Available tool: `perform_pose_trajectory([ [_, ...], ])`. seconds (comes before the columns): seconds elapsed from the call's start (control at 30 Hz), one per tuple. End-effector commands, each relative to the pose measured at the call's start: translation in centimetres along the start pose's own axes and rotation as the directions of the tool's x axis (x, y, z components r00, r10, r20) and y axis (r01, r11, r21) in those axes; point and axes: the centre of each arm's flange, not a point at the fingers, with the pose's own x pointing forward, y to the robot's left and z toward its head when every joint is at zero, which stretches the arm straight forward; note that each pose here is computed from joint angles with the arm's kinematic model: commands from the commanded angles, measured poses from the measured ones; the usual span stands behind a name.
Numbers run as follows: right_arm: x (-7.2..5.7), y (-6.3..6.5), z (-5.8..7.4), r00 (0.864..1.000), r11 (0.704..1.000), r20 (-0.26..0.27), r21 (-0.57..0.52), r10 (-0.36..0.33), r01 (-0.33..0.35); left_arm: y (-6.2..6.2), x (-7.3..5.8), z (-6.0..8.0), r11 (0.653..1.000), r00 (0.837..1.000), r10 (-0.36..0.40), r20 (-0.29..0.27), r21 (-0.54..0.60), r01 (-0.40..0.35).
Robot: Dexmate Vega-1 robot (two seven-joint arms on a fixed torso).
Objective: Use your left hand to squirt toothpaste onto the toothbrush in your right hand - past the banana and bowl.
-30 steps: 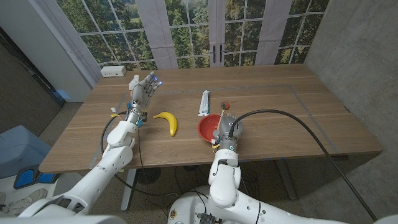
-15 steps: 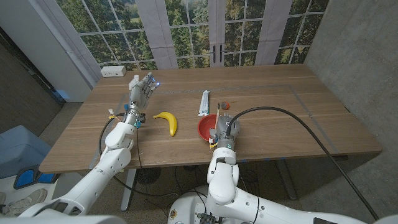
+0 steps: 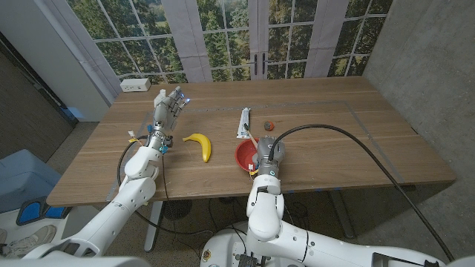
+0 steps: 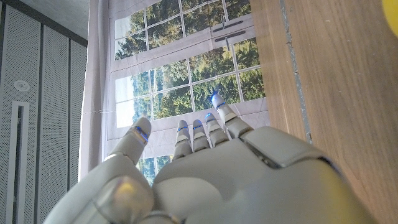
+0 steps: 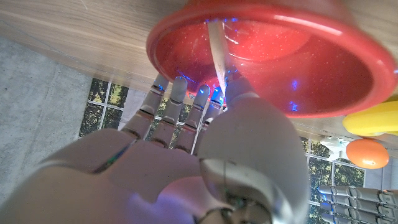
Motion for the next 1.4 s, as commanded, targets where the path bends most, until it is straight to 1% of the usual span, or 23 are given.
perform_pose_trajectory([
  [0.03,0.3,0.3,-0.4,1.000,1.000,0.001,0.006,0.004,-0.004,0.1,0.0,-0.1,1.000,1.000,0.001,-0.003,0.001,-0.001],
  [0.07,0.5,0.3,-0.4,1.000,1.000,-0.005,0.009,0.016,-0.016,0.1,0.0,-0.1,1.000,1.000,0.001,-0.004,-0.001,-0.001],
  [0.17,0.6,0.5,-0.4,0.999,0.999,0.000,0.021,0.033,-0.033,0.1,0.1,-0.1,1.000,1.000,0.003,-0.006,-0.001,-0.003],
  [0.37,0.7,0.7,-0.5,1.000,0.998,0.021,0.060,-0.002,0.001,0.2,0.3,-0.1,1.000,1.000,0.003,-0.009,0.001,-0.003],
  [0.47,0.8,0.7,-0.6,0.999,0.996,0.045,0.084,-0.025,0.021,0.2,0.5,-0.1,1.000,1.000,0.001,-0.008,0.004,-0.001],
  [0.53,0.8,0.7,-0.7,0.998,0.995,0.049,0.093,-0.037,0.033,0.2,0.5,-0.1,1.000,1.000,0.002,-0.009,0.002,-0.002],
  [0.73,1.0,0.7,-0.9,0.998,0.991,0.058,0.134,-0.034,0.026,0.2,0.7,-0.2,1.000,1.000,0.000,-0.009,0.003,0.000],
  [0.8,1.1,0.7,-1.0,0.998,0.990,0.058,0.142,-0.035,0.027,0.2,0.8,-0.2,1.000,1.000,0.000,-0.009,0.002,0.000],
  [0.93,1.1,0.4,-1.3,0.996,0.982,0.075,0.186,-0.045,0.031,0.1,0.9,-0.3,1.000,1.000,-0.001,-0.011,0.001,0.001],
  [1.1,1.1,-0.2,-1.7,0.993,0.971,0.090,0.232,-0.076,0.054,0.1,0.9,-0.3,1.000,1.000,0.005,-0.016,0.006,-0.005],
  [1.2,1.2,-0.4,-2.0,0.992,0.962,0.088,0.265,-0.087,0.061,0.1,0.9,-0.3,1.000,1.000,0.007,-0.021,0.011,-0.007],
  [1.4,1.1,-0.8,-2.7,0.987,0.941,0.086,0.323,-0.133,0.099,-0.1,1.1,-0.1,0.999,0.999,0.019,-0.043,0.044,-0.017],
])
